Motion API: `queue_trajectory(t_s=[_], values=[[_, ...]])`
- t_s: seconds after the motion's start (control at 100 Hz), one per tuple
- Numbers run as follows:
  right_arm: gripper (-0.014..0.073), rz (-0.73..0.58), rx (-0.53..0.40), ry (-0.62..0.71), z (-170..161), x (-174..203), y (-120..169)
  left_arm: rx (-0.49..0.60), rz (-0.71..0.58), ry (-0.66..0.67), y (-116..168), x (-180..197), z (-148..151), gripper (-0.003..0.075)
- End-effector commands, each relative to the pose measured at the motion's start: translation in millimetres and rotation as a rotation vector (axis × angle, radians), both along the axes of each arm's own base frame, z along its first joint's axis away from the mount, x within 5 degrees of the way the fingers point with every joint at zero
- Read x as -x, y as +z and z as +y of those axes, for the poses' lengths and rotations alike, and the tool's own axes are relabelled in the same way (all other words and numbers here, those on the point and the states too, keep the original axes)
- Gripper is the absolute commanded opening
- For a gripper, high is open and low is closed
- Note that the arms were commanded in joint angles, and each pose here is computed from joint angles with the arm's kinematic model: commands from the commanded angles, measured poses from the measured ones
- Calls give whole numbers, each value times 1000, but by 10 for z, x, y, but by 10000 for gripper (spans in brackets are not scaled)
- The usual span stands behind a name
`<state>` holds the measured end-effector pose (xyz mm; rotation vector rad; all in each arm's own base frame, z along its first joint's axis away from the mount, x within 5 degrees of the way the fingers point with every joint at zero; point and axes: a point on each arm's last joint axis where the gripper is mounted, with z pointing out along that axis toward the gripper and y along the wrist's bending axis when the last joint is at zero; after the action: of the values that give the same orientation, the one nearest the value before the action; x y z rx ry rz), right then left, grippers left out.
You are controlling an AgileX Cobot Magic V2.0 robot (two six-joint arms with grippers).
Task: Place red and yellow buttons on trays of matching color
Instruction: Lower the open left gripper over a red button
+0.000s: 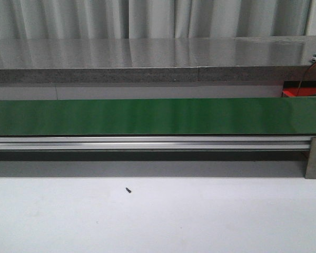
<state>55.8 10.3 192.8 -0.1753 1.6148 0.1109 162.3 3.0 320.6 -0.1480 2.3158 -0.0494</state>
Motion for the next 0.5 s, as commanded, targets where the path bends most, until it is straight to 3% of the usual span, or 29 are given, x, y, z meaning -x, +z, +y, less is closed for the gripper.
queue_trajectory(t_s=[0.0,0.21,0.49], values=[[-96,-114,-12,-6,-8,18,146,5,-115,105,237,-58,144,606],[-96,-114,-12,-6,-8,18,146,22,-88,312,268,-227,546,606],[-96,-114,-12,-6,-8,18,146,27,4,494,86,-602,1144,606]])
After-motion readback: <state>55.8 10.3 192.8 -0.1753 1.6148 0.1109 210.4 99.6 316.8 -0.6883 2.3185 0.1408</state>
